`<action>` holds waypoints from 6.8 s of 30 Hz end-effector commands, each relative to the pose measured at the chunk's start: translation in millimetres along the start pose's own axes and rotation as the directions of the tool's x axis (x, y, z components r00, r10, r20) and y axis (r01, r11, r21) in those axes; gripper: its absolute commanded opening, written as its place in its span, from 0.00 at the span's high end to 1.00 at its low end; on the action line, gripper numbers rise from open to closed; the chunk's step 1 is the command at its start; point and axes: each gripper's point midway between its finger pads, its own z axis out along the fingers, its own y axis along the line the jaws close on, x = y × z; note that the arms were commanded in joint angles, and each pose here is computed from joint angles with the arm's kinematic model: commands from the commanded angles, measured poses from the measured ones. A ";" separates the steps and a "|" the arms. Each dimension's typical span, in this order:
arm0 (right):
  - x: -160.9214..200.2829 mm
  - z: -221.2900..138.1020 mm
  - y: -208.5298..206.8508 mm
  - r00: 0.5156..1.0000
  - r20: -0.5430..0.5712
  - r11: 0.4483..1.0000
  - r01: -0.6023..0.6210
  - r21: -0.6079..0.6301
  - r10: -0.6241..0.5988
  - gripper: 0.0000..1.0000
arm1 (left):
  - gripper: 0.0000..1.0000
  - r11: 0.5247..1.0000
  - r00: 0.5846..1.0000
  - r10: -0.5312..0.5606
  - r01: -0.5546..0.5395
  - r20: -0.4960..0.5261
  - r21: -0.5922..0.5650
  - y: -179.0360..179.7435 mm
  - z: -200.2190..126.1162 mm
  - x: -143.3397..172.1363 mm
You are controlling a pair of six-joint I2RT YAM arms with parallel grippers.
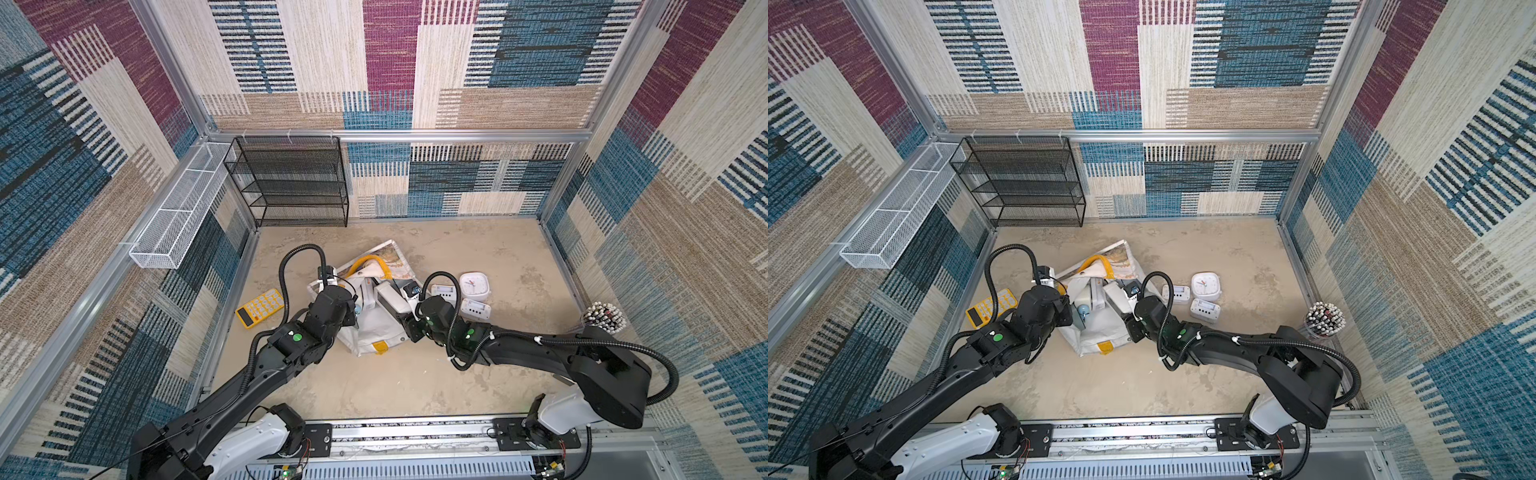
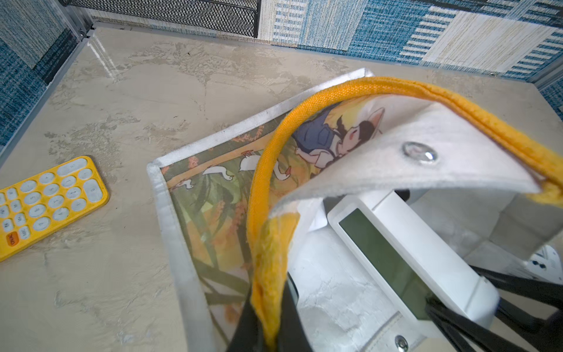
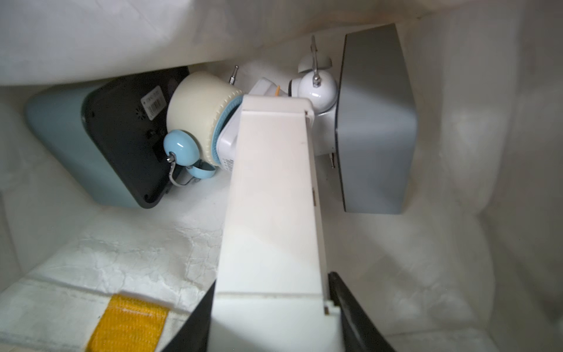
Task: Take the alarm clock out of the canvas bag
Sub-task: Pick up the alarm from the canvas bag, then place the alarm at the center of the board.
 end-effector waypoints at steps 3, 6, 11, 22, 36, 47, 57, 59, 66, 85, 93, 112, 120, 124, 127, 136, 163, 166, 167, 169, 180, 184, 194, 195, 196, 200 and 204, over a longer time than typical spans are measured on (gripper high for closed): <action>-22.2 -14.1 3.1 0.995 0.101 1.000 -0.011 -0.025 0.013 0.72 | 1.00 0.999 1.000 -0.003 0.003 -0.001 -0.039 6.9 0.6 0.6; -23.5 -20.6 1.7 0.993 0.114 1.000 -0.014 -0.025 0.017 0.72 | 1.00 0.999 1.000 -0.003 0.003 -0.001 -0.038 6.9 0.1 0.5; -22.5 -28.8 -2.5 0.992 0.123 1.000 -0.023 -0.014 0.025 0.72 | 1.00 0.999 1.000 -0.002 0.002 -0.001 -0.037 6.8 0.2 0.5; -28.6 -43.0 -2.9 0.987 0.158 0.999 -0.026 -0.029 0.030 0.72 | 1.00 0.999 1.000 -0.001 0.001 -0.002 -0.035 5.9 0.5 -0.3; -27.4 -79.6 -13.7 0.974 0.218 0.998 -0.056 -0.025 0.060 0.72 | 1.00 0.999 1.000 0.001 -0.001 -0.002 -0.039 4.0 2.5 -2.6; -18.5 -104.3 -34.7 0.962 0.261 0.994 -0.100 0.042 0.086 0.72 | 1.00 0.999 1.000 0.006 -0.006 -0.004 -0.046 5.3 2.7 -1.8; -8.2 -125.1 -51.1 0.947 0.298 0.985 -0.150 0.083 0.119 0.71 | 1.00 0.998 1.000 0.013 -0.012 0.002 -0.059 7.9 2.4 -3.0; -6.5 -128.5 -56.3 0.944 0.302 0.980 -0.168 0.102 0.130 0.71 | 1.00 0.998 1.000 0.015 -0.015 0.003 -0.059 8.0 2.3 -3.3; -6.6 -131.8 -70.7 0.937 0.316 0.964 -0.206 0.167 0.146 0.70 | 1.00 0.998 1.000 0.015 -0.015 0.004 -0.056 6.2 2.9 -5.2; -10.9 -125.8 -117.0 0.919 0.349 0.924 -0.280 0.259 0.181 0.71 | 1.00 0.997 1.000 0.015 -0.015 0.005 -0.077 14.6 -0.8 -1.1; -10.5 -112.6 -134.4 0.923 0.335 0.914 -0.289 0.285 0.188 0.71 | 1.00 0.996 1.000 0.014 -0.014 -0.002 -0.090 18.6 0.7 4.4; -25.8 -80.0 -157.0 0.930 0.309 0.912 -0.290 0.290 0.198 0.71 | 1.00 0.992 1.000 -0.004 0.003 -0.010 -0.125 32.4 -0.1 13.7; -33.9 -68.5 -160.2 0.930 0.308 0.916 -0.289 0.278 0.200 0.71 | 1.00 0.990 1.000 -0.015 0.013 -0.016 -0.140 39.4 0.6 17.4; -34.4 -59.0 -163.5 0.935 0.289 0.914 -0.290 0.282 0.207 0.72 | 1.00 0.989 1.000 -0.023 0.021 -0.017 -0.145 42.7 0.1 18.3; -36.8 -50.5 -165.0 0.938 0.274 0.914 -0.290 0.283 0.212 0.72 | 1.00 0.989 0.999 -0.029 0.026 -0.016 -0.148 45.8 -0.9 19.1; -44.7 -25.5 -173.7 0.945 0.237 0.907 -0.292 0.303 0.225 0.72 | 1.00 0.986 0.999 -0.049 0.045 -0.021 -0.159 54.5 -2.2 23.9; -20.8 37.2 -236.4 0.955 0.093 0.831 -0.290 0.474 0.280 0.73 | 1.00 0.987 0.999 -0.050 0.047 -0.017 -0.156 57.8 -3.2 19.6; -16.8 40.6 -240.9 0.955 0.082 0.826 -0.288 0.485 0.284 0.72 | 1.00 0.987 0.999 -0.051 0.048 -0.017 -0.153 57.1 -2.9 19.4; -16.6 41.2 -242.7 0.955 0.082 0.824 -0.288 0.488 0.285 0.72 | 1.00 0.987 0.998 -0.052 0.049 -0.016 -0.153 57.1 -2.9 18.9; -15.1 42.9 -245.5 0.955 0.078 0.822 -0.287 0.493 0.287 0.71 | 1.00 0.987 0.999 -0.051 0.048 -0.018 -0.151 56.3 -2.4 19.1; -10.0 58.2 -253.7 0.956 0.048 0.826 -0.275 0.493 0.290 0.70 | 1.00 0.988 0.999 -0.047 0.044 -0.018 -0.147 54.2 -2.2 15.3; -6.1 62.6 -257.1 0.954 0.032 0.824 -0.273 0.497 0.297 0.68 | 1.00 0.988 0.999 -0.045 0.041 -0.019 -0.147 54.3 -2.2 15.6; 1.0 60.2 -253.5 0.952 0.021 0.828 -0.278 0.487 0.307 0.50 | 1.00 0.988 0.999 -0.045 0.042 -0.020 -0.148 54.5 -1.7 15.7; 2.2 59.6 -253.0 0.951 0.019 0.829 -0.277 0.486 0.307 0.47 | 1.00 0.988 0.999 -0.046 0.043 -0.018 -0.147 54.4 -1.9 14.9; 2.9 59.2 -253.1 0.951 0.018 0.828 -0.277 0.488 0.308 0.45 | 1.00 0.988 0.999 -0.046 0.042 -0.020 -0.146 54.1 -1.9 15.3; 2.7 56.9 -251.7 0.951 0.010 0.829 -0.274 0.488 0.309 0.33 | 1.00 0.988 0.999 -0.046 0.043 -0.020 -0.148 54.4 -1.7 15.8; -4.2 50.3 -251.0 0.949 0.031 0.826 -0.289 0.484 0.313 0.29 | 1.00 0.988 0.999 -0.047 0.044 -0.020 -0.148 54.6 -1.5 16.1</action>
